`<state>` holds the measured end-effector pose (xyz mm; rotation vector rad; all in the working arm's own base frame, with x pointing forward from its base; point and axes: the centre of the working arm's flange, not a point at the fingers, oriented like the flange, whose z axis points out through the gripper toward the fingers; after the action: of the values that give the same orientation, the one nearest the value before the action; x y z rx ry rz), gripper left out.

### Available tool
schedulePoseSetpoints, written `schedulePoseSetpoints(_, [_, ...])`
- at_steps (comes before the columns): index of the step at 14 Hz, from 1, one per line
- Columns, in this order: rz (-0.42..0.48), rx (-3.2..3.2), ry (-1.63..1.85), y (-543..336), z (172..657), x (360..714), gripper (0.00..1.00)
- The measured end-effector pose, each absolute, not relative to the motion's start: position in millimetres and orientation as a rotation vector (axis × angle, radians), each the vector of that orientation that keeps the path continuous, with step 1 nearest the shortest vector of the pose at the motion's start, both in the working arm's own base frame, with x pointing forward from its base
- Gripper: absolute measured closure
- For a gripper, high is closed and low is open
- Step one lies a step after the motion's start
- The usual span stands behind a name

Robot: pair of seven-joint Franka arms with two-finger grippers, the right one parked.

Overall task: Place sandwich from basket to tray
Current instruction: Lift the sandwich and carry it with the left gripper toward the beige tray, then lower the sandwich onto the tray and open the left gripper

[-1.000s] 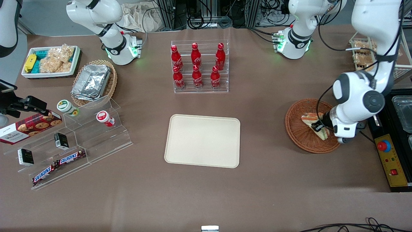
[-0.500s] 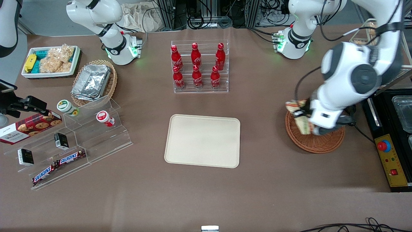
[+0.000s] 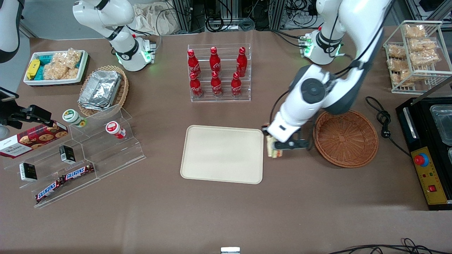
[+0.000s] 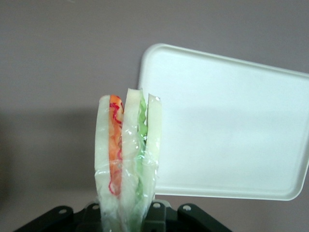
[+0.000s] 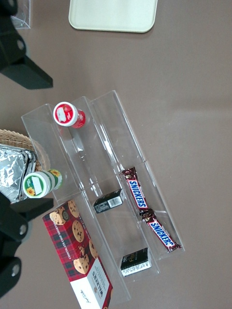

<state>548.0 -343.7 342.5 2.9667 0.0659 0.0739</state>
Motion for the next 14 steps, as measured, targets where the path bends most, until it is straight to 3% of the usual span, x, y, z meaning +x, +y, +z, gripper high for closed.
schedulePoseSetpoints(3, [0.085, 3.007, -0.028, -375, 291, 540, 0.80])
schedulePoseSetpoints(9, [0.156, 2.975, -0.094, -389, 222, 560, 0.80])
schedulePoseSetpoints(10, [0.154, 2.972, -0.082, -389, 219, 561, 0.74])
schedulePoseSetpoints(14, [0.196, 2.948, 0.089, -390, 240, 572, 0.35])
